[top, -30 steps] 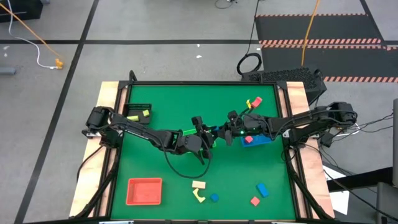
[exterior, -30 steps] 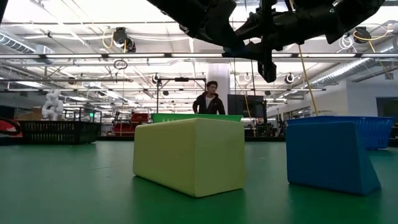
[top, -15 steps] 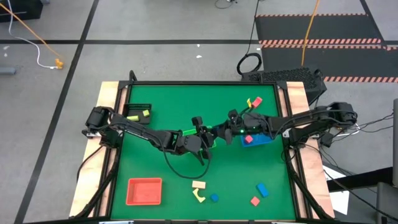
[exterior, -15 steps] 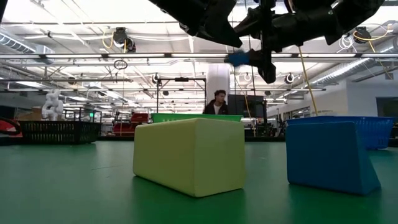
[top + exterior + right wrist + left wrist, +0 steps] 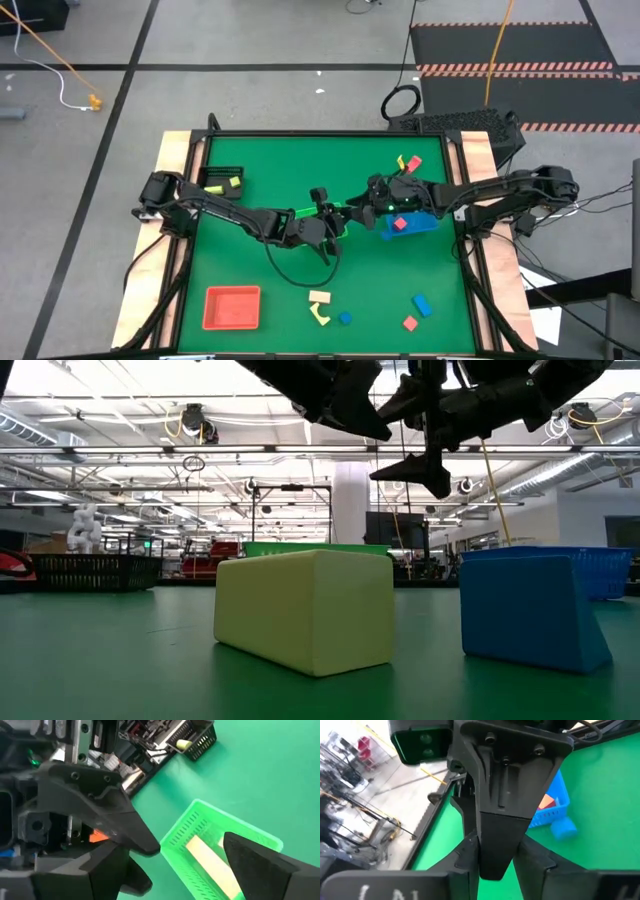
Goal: Sort & place blocks by color
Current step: Put the bottom right blue block into the red bin
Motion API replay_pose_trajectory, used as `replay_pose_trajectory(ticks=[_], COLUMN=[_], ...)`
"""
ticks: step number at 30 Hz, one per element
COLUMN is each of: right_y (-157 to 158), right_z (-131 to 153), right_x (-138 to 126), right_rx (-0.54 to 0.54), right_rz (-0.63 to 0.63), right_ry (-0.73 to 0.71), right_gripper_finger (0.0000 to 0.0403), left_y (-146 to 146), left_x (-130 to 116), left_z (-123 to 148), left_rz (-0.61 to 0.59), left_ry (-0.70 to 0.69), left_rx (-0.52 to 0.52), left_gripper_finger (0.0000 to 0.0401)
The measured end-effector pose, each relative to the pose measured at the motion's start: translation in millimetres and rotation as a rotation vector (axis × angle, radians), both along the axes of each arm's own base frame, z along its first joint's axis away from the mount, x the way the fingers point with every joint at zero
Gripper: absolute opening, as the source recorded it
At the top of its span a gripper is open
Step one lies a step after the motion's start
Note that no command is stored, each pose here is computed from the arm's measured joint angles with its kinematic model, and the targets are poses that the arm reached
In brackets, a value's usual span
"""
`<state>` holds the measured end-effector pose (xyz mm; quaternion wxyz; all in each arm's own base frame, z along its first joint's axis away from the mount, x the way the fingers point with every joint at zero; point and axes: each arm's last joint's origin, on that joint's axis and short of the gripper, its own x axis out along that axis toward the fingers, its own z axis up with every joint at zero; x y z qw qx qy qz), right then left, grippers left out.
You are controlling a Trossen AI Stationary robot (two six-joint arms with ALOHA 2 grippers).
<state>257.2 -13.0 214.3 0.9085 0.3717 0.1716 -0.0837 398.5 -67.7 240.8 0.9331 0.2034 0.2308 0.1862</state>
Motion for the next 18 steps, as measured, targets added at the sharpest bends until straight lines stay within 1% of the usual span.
replay_pose_trajectory(ticks=[2, 4, 6, 8, 13, 15, 18], right_y=[0, 1, 1, 4, 11, 12, 14], right_z=[-5, -7, -8, -7, -8, -9, -10], right_x=[-3, -3, -4, -4, -4, -5, -5], right_rx=[-0.022, -0.033, -0.046, -0.064, -0.093, -0.103, -0.119], right_rz=[0.018, 0.045, 0.060, 0.101, 0.168, 0.179, 0.191], right_ry=[0.049, 0.060, 0.081, 0.071, 0.083, 0.090, 0.093], right_gripper_finger=[0.0303, 0.0302, 0.0301, 0.0301, 0.0301, 0.0301, 0.0301], left_y=[1, 0, 0, 2, 11, 17, 27], left_x=[-4, -5, -9, -14, -32, -39, -47], left_z=[-6, -10, -16, -22, -33, -32, -33], left_rz=[0.007, 0.006, 0.043, 0.087, 0.217, 0.286, 0.404], left_ry=[0.055, 0.069, 0.108, 0.157, 0.312, 0.331, 0.355], left_rx=[-0.021, -0.083, -0.133, -0.184, -0.257, -0.288, -0.308], left_gripper_finger=[0.0123, 0.0144, 0.0161, 0.0172, 0.0181, 0.0182, 0.0183])
